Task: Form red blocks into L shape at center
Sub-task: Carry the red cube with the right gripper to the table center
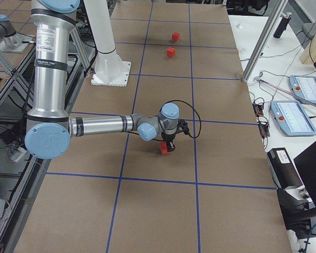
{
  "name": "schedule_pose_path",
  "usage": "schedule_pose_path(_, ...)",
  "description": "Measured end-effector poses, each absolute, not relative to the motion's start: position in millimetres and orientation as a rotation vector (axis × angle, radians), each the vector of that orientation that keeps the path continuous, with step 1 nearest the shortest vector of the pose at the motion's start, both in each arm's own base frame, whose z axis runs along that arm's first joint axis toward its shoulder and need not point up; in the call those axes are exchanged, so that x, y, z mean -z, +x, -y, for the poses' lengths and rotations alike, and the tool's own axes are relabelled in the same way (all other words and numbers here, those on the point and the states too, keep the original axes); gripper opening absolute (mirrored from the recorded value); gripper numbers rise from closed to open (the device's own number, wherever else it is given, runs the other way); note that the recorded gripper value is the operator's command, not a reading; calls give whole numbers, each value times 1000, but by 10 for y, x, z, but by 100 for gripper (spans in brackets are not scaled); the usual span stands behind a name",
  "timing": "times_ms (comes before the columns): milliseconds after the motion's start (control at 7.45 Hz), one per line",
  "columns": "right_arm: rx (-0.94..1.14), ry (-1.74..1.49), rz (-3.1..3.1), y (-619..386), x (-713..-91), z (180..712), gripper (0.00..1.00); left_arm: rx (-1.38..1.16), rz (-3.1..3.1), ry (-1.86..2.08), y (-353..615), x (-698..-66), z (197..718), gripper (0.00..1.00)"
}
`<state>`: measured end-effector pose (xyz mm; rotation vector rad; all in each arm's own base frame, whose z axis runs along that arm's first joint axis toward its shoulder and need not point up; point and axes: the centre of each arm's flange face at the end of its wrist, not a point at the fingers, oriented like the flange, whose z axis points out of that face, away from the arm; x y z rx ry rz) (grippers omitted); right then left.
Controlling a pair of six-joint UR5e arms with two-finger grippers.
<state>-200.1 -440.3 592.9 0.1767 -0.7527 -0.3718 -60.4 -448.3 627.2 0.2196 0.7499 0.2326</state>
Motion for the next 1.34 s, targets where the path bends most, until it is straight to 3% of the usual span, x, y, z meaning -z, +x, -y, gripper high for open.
schedule_pose_path(403, 173, 171, 842, -2429, -4943, 4751, 0, -233, -750, 220, -604, -6272, 4483, 100)
schedule_pose_path(671, 37, 106, 895, -3245, -3873, 4905, 0, -232, -750, 219, -604, -6275, 4481, 100)
schedule_pose_path(940, -45, 55, 878, -4164, -2833, 4737, 0, -230, -749, 215, -605, -6290, 4476, 100)
schedule_pose_path(1342, -96, 9, 812, -5315, -1977, 4322, 17, -228, -749, 211, -606, -6310, 4474, 100)
